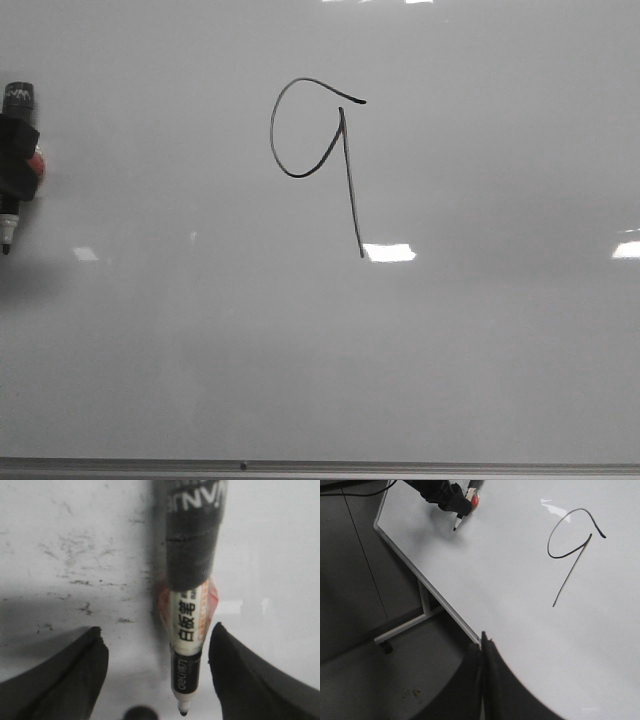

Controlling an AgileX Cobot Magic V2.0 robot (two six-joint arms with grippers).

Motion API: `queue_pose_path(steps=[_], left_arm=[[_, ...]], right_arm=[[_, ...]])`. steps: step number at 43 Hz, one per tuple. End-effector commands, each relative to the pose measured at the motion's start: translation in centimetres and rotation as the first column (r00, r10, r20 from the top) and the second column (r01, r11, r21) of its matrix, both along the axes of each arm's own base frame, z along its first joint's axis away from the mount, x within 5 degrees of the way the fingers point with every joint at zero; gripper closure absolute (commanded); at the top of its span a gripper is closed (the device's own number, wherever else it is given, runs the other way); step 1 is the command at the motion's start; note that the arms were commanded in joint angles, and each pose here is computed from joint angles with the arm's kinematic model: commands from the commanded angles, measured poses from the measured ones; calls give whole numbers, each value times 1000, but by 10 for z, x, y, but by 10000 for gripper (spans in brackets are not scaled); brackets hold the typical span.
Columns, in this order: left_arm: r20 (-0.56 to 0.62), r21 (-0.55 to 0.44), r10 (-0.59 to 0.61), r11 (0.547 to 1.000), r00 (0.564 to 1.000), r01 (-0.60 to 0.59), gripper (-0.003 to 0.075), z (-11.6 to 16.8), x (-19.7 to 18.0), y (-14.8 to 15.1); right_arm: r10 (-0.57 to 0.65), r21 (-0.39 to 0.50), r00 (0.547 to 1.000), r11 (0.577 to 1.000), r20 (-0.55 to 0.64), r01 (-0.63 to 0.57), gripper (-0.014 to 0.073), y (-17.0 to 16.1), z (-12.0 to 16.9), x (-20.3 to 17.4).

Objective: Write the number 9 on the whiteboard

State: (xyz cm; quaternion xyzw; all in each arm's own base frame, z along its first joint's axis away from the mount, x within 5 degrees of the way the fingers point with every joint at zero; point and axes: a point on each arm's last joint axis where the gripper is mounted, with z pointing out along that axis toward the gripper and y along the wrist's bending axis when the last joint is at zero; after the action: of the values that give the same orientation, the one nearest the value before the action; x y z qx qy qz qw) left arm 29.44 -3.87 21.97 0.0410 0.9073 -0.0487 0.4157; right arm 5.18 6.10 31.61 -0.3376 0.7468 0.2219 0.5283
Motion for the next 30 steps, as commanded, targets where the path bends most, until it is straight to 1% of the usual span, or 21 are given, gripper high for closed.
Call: queue_pose_path(steps=[1,6,10,13,18,20,26,28,30], left_arm=[[105,-19,34,999,994,-32,246,19,5,2],[100,-31,36,999,994,-33,232,22,3,2],[126,-45,30,999,992,-25,232,35,-5,1],[183,-53,14,999,983,-4,236,53,-15,-2],[311,-68,-22,997,950,45,251,88,-43,-9],[373,-76,-37,995,927,70,282,102,-60,-10],[496,-88,-70,988,865,130,403,123,-109,-10],[520,-91,-76,985,851,144,444,123,-123,-9],[552,-96,-78,983,830,156,500,123,-140,-6]], right_arm=[[-29,54,999,998,39,27,656,0,11,2],[-29,54,999,998,39,27,656,0,11,2],[-29,54,999,998,39,27,656,0,11,2],[-29,54,999,998,39,27,656,0,11,2],[-29,54,999,998,39,27,656,0,11,2],[-29,54,999,998,39,27,656,0,11,2],[-29,54,999,998,39,27,656,0,11,2],[-29,54,999,998,39,27,656,0,11,2],[-29,54,999,998,39,27,656,0,11,2]])
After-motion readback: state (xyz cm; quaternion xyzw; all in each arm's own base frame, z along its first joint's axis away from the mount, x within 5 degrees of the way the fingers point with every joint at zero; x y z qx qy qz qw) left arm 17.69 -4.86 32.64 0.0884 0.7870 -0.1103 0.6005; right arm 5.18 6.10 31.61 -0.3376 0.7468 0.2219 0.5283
